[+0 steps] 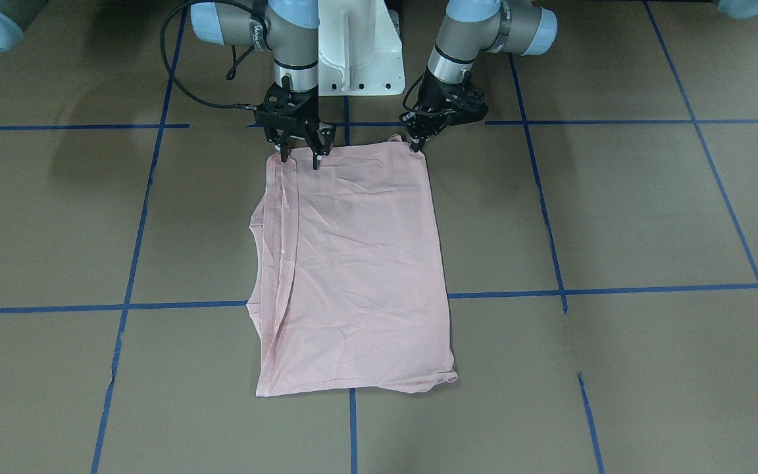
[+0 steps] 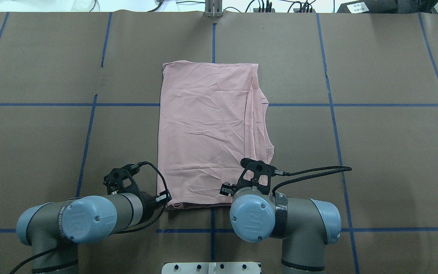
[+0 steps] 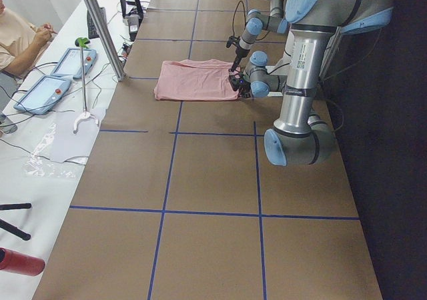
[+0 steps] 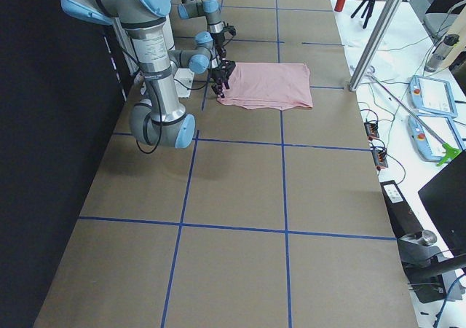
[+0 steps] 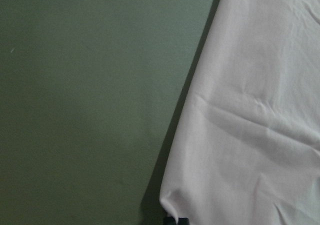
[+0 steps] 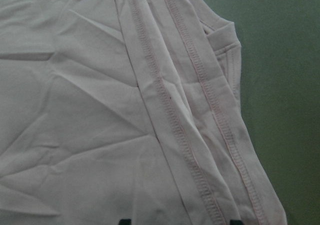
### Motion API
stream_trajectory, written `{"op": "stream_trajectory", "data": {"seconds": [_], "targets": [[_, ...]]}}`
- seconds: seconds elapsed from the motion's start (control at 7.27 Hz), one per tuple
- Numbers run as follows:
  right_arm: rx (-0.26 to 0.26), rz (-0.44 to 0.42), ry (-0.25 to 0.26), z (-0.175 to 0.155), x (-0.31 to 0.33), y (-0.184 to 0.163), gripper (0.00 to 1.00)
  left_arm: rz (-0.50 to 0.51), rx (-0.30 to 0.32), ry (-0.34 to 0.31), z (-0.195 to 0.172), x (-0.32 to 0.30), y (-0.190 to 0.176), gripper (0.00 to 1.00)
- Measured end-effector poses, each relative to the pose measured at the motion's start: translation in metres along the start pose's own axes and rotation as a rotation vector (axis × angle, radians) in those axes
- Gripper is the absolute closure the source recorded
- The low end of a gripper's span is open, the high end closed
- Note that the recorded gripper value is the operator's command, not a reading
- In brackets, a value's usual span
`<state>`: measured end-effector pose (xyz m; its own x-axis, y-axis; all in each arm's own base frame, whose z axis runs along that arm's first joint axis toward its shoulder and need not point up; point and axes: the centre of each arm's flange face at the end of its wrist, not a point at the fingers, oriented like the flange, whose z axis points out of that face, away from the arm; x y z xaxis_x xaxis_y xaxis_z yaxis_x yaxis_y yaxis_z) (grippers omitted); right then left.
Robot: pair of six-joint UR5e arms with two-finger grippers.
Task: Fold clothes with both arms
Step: 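Grasp the two near corners of the folded shirt with both grippers, then lift the near edge with both grippers and fold it away from the robot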
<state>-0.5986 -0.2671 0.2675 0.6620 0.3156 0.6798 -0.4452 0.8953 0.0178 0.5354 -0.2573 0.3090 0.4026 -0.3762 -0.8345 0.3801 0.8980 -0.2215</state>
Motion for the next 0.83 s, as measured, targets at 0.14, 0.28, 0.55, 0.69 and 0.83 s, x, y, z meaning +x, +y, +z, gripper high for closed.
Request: {"op": "stream_trajectory", "data": {"seconds": [0.14,0.28,0.55,0.69,0.83], "targets": [[0.001,-0.001,0.007,0.004,0.001,0.001,0.31,0.0,0.0,0.0,0.0,0.0,0.0,1.0],[0.001,-0.002,0.012,0.006,0.001,0.002,0.54,0.0,-0.001,0.001,0.0,0.0,0.001,1.0],[0.001,0.014,0.009,0.005,-0.001,0.002,1.0,0.0,-0.001,0.001,0.0,0.001,0.0,1.0],[0.001,0.045,0.004,0.004,-0.004,0.002,1.0,0.0,0.0,0.001,0.0,0.001,0.0,1.0],[0.0,0.082,-0.007,-0.001,-0.011,0.003,1.0,0.0,0.0,0.001,0.0,0.001,0.0,1.0]]}}
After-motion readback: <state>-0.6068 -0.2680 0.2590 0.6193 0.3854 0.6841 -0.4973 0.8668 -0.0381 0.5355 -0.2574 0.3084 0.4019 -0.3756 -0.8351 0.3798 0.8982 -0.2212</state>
